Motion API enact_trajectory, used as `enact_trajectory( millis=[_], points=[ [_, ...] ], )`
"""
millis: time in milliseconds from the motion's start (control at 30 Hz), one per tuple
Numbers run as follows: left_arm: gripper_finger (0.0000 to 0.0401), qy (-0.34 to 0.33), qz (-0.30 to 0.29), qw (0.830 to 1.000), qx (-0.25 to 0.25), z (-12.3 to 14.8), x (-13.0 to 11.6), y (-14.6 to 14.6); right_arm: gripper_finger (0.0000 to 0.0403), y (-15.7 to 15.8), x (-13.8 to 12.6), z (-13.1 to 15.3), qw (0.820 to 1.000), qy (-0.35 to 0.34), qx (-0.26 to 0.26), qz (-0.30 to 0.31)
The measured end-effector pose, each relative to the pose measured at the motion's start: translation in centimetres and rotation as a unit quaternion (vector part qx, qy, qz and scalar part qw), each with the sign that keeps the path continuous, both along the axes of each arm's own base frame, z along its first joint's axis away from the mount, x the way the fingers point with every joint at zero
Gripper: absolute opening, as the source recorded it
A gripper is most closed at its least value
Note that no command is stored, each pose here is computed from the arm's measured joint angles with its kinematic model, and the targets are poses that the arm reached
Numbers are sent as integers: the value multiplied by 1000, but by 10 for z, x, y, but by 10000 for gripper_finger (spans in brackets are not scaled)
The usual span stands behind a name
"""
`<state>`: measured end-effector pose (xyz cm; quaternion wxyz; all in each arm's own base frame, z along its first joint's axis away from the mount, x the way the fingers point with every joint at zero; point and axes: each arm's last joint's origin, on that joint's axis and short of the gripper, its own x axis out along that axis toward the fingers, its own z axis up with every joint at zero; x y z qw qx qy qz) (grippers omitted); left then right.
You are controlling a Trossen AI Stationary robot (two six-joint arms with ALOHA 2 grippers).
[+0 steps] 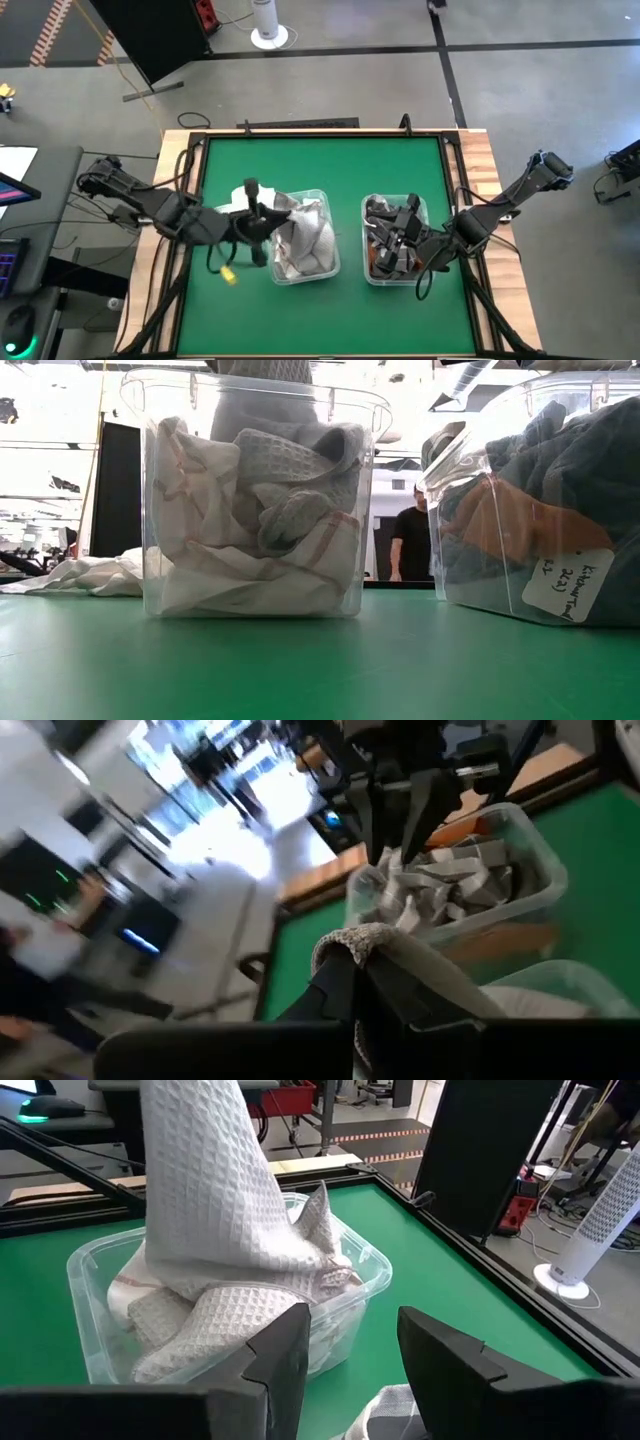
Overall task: Sort microfiber towel by color & place in baskets
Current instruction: Put the light grey microfiber towel into the left transparent bin
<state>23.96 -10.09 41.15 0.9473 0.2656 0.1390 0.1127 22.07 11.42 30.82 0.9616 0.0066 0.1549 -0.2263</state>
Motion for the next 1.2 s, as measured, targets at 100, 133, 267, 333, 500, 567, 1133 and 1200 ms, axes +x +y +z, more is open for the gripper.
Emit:
enact_trajectory(
  millis=[100,133,267,333,500,567,1133,1200],
  points=[
    [0,-1,-4,999,-53,-2,4,8,185,0,0,0,1000,0,0,0],
    [0,0,-7,998,-67,-3,5,10,185,0,0,0,1000,0,0,0],
    [0,-2,-2,995,-96,-10,9,14,185,0,0,0,1000,0,0,0],
    [0,-8,2,995,-102,-19,12,15,185,0,0,0,1000,0,0,0],
    [0,-9,17,992,-123,-57,21,18,185,0,0,0,1000,0,0,0],
    [0,-7,28,990,-136,-75,23,21,185,0,0,0,1000,0,0,0],
    [0,58,57,951,-297,-136,22,44,185,-1,1,0,1000,0,0,-3],
    [0,85,67,944,-311,-141,19,47,185,-1,1,0,1000,0,0,-3]
  ],
)
